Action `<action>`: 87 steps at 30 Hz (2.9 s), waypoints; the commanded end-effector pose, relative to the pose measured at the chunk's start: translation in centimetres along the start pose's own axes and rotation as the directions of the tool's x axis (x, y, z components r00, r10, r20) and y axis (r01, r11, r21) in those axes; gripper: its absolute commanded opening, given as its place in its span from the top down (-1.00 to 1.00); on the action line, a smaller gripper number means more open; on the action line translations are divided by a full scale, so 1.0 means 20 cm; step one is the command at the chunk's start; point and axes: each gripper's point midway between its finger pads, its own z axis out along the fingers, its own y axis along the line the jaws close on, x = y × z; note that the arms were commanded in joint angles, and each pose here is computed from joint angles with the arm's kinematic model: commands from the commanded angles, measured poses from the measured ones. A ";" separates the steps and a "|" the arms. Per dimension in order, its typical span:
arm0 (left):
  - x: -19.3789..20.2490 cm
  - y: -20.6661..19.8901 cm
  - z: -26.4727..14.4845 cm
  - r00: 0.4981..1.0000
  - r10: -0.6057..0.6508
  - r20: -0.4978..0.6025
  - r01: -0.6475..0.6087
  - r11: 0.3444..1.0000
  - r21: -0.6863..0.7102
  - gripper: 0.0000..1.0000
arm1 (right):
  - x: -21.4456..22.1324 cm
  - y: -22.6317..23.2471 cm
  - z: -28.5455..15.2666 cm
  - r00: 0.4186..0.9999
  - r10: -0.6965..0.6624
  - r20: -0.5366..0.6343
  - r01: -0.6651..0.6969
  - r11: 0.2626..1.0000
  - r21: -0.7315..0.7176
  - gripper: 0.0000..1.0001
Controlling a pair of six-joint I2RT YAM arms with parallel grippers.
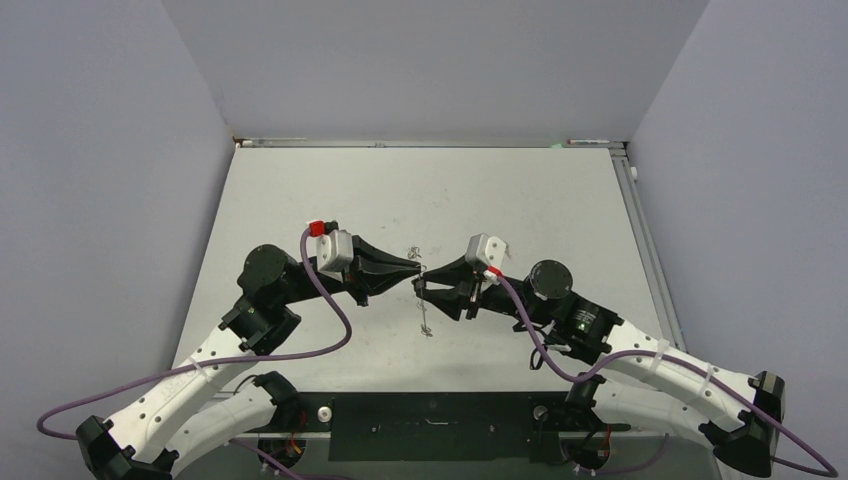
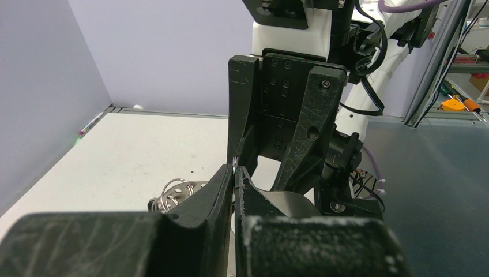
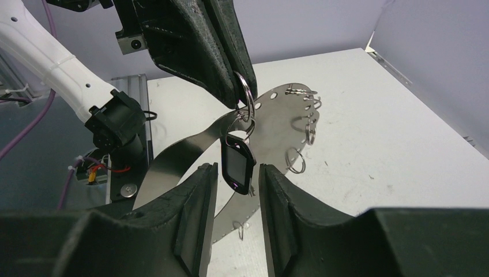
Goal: Put the keys on the keyring
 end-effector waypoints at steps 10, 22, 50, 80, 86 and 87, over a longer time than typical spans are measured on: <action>-0.11 -0.01 0.00 0.996 0.046 0.078 -0.046 0.999 -0.001 1.00 | -0.05 0.02 0.07 0.998 -0.001 0.067 0.003 0.999 -0.038 0.36; -0.12 -0.01 0.00 0.996 0.045 0.080 -0.045 0.999 -0.005 1.00 | -0.02 0.01 0.07 0.999 0.006 0.043 -0.004 0.999 -0.031 0.89; -0.07 0.00 0.02 0.999 0.036 0.038 -0.036 0.999 0.015 1.00 | -0.20 -0.10 -0.07 0.989 -0.129 -0.066 0.135 0.987 0.093 0.89; 0.14 0.06 0.07 0.993 0.001 -0.122 0.000 1.000 0.008 0.81 | -0.22 -0.15 -0.10 0.947 -0.202 -0.252 0.227 0.971 0.076 0.89; 0.18 0.10 0.05 0.987 0.012 -0.161 -0.018 0.999 -0.033 -0.44 | -0.18 -0.22 -0.15 0.904 -0.213 -0.370 0.270 0.957 0.107 0.89; 0.18 0.11 0.04 0.987 0.015 -0.159 -0.022 0.999 -0.043 -0.48 | -0.19 -0.22 -0.16 0.901 -0.215 -0.376 0.273 0.956 0.108 0.90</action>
